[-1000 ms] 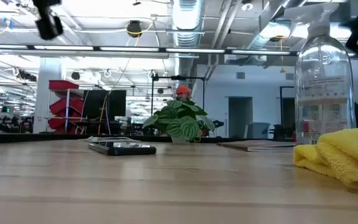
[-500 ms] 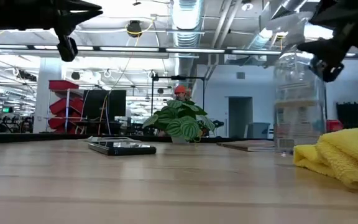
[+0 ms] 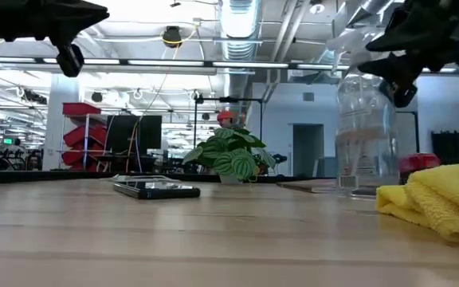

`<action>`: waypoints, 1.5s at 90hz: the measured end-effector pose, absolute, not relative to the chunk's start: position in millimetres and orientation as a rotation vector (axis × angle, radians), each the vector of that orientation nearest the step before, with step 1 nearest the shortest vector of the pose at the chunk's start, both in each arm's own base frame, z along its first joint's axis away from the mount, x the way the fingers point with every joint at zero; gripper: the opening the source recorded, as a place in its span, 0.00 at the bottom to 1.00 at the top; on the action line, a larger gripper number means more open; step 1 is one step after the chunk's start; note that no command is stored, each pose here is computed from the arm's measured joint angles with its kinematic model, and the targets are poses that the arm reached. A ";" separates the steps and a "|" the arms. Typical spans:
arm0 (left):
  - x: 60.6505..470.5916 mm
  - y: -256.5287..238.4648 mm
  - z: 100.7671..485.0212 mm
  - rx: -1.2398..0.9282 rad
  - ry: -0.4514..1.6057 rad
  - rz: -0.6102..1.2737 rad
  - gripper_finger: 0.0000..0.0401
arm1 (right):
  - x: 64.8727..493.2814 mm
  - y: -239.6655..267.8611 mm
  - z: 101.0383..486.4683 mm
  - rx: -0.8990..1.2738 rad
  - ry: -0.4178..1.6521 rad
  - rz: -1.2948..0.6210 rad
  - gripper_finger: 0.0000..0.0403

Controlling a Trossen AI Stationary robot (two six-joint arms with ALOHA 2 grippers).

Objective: Apply microfiber cloth
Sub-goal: Return to home position

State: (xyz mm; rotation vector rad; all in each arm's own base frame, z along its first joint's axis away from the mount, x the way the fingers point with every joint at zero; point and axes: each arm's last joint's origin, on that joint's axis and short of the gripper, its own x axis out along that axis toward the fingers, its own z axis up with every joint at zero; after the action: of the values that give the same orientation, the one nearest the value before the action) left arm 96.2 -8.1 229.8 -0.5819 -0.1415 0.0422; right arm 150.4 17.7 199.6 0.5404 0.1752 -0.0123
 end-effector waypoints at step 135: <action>69.0 -4.9 170.1 -0.450 0.444 0.169 0.00 | 126.7 2.5 189.8 0.435 0.039 -0.026 0.24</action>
State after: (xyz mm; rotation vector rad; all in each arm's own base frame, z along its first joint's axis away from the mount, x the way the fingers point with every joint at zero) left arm 69.0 -4.9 170.1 -0.4495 0.4442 0.1687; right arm 126.7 2.5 189.8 0.4347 0.0385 -0.0264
